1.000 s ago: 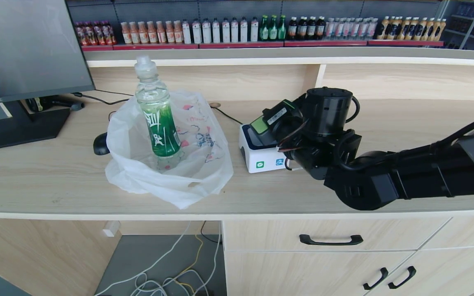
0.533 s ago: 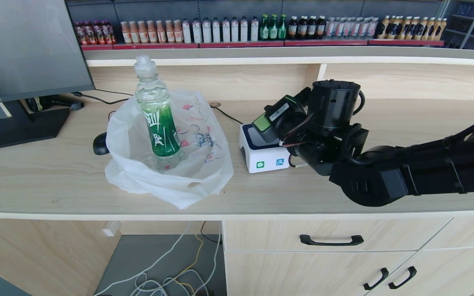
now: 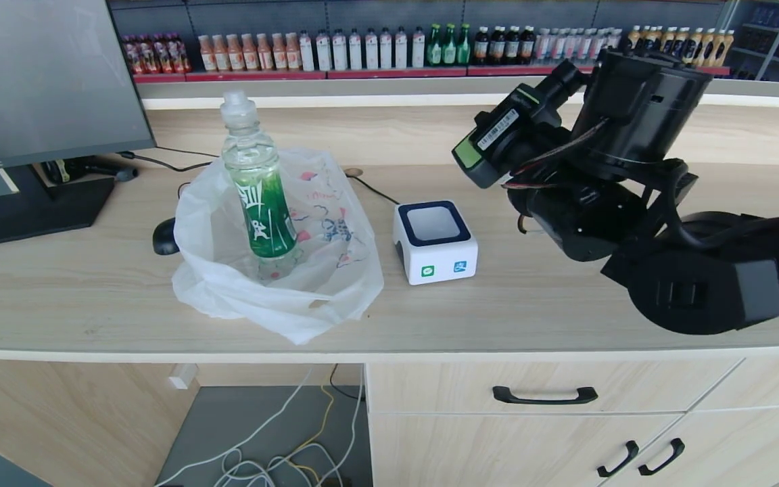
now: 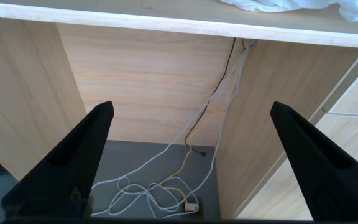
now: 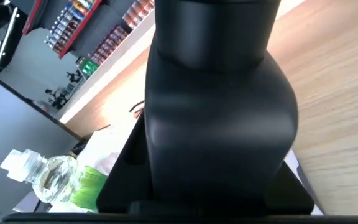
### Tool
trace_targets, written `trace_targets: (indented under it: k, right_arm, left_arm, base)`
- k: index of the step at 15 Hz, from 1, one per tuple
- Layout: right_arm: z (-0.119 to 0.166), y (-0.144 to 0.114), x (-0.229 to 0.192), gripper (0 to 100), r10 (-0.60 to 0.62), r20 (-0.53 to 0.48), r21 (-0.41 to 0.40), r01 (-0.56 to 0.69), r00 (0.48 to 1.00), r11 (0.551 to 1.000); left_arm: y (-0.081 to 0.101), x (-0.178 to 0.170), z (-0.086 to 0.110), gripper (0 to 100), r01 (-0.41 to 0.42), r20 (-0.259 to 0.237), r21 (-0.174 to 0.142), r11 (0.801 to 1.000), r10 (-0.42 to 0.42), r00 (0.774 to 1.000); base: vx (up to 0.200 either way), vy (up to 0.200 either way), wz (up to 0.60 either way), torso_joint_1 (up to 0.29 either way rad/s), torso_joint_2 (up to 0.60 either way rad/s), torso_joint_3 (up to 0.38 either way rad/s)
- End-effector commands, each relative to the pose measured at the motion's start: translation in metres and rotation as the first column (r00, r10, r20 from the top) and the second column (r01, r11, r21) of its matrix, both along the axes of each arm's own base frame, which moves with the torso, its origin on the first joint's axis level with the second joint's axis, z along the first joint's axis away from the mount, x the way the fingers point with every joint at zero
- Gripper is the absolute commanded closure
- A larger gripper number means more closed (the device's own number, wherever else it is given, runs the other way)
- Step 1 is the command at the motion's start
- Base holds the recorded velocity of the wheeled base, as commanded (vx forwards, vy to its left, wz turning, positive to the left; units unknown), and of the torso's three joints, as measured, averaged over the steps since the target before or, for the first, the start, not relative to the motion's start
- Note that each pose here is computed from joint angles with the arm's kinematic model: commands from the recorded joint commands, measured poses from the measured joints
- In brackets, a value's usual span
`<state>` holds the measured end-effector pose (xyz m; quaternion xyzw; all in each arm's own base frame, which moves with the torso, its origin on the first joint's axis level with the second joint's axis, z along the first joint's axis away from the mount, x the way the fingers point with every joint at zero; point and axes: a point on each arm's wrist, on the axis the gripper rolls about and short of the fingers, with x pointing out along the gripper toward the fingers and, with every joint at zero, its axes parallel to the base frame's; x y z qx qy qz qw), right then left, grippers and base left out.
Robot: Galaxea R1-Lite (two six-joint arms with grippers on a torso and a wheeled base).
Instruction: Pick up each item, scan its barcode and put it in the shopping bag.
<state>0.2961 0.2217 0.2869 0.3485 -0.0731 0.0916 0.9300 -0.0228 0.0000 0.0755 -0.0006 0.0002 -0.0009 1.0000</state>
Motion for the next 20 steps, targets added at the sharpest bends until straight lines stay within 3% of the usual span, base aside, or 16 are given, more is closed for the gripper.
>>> trace_targets:
  k: [1, 2, 5, 7, 10, 15, 17, 20]
  right_arm:
    - [0.023, -0.022, -0.032, 100, -0.051, 0.102, -0.013, 0.053, 0.993, 0.999]
    - [0.022, -0.028, -0.041, 100, -0.059, 0.132, -0.047, 0.065, 0.989, 0.997]
    - [0.007, -0.05, -0.071, 100, -0.028, 0.258, -0.254, 0.096, 0.966, 0.962]
    - [-0.004, -0.052, -0.077, 100, 0.043, 0.363, -0.38, 0.106, 0.931, 0.919]
    - [-0.03, -0.053, -0.079, 100, 0.225, 0.392, -0.566, 0.042, 0.892, 0.823]
    - [-0.048, -0.06, -0.053, 100, 0.177, 0.376, -0.608, 0.098, 0.91, 0.788]
    - [-0.043, -0.061, -0.049, 100, 0.187, 0.391, -0.595, 0.093, 0.901, 0.798]
    - [-0.045, -0.07, -0.04, 100, 0.171, 0.388, -0.593, 0.103, 0.906, 0.799]
  left_arm:
    - [0.0, 0.0, 0.0, 0, 0.0, 0.0, 0.0, 1.0, 0.0, 1.0]
    - [0.0, 0.0, 0.0, 0, -0.002, 0.0, 0.0, 1.0, 0.002, 1.0]
    - [0.0, 0.0, 0.0, 0, 0.0, 0.0, 0.0, 1.0, 0.0, 1.0]
    - [0.0, 0.0, 0.0, 0, 0.0, 0.0, 0.0, 1.0, 0.0, 1.0]
    - [0.0, 0.0, 0.0, 0, 0.0, 0.0, 0.006, 1.0, 0.0, 1.0]
    - [0.0, 0.0, 0.0, 0, 0.0, 0.0, 0.004, 1.0, 0.0, 1.0]
    - [0.0, 0.0, 0.0, 0, 0.0, 0.0, 0.006, 1.0, 0.0, 1.0]
    - [0.0, 0.0, 0.0, 0, 0.0, 0.0, 0.003, 1.0, 0.0, 1.0]
  base:
    - [0.0, 0.0, 0.0, 0.0, 0.0, 0.0]
    - [0.0, 0.0, 0.0, 0.0, 0.0, 0.0]
    - [0.0, 0.0, 0.0, 0.0, 0.0, 0.0]
    - [0.0, 0.0, 0.0, 0.0, 0.0, 0.0]
    - [0.0, 0.0, 0.0, 0.0, 0.0, 0.0]
    - [0.0, 0.0, 0.0, 0.0, 0.0, 0.0]
    - [0.0, 0.0, 0.0, 0.0, 0.0, 0.0]
    - [0.0, 0.2, 0.0, -0.004, 0.0, 0.002]
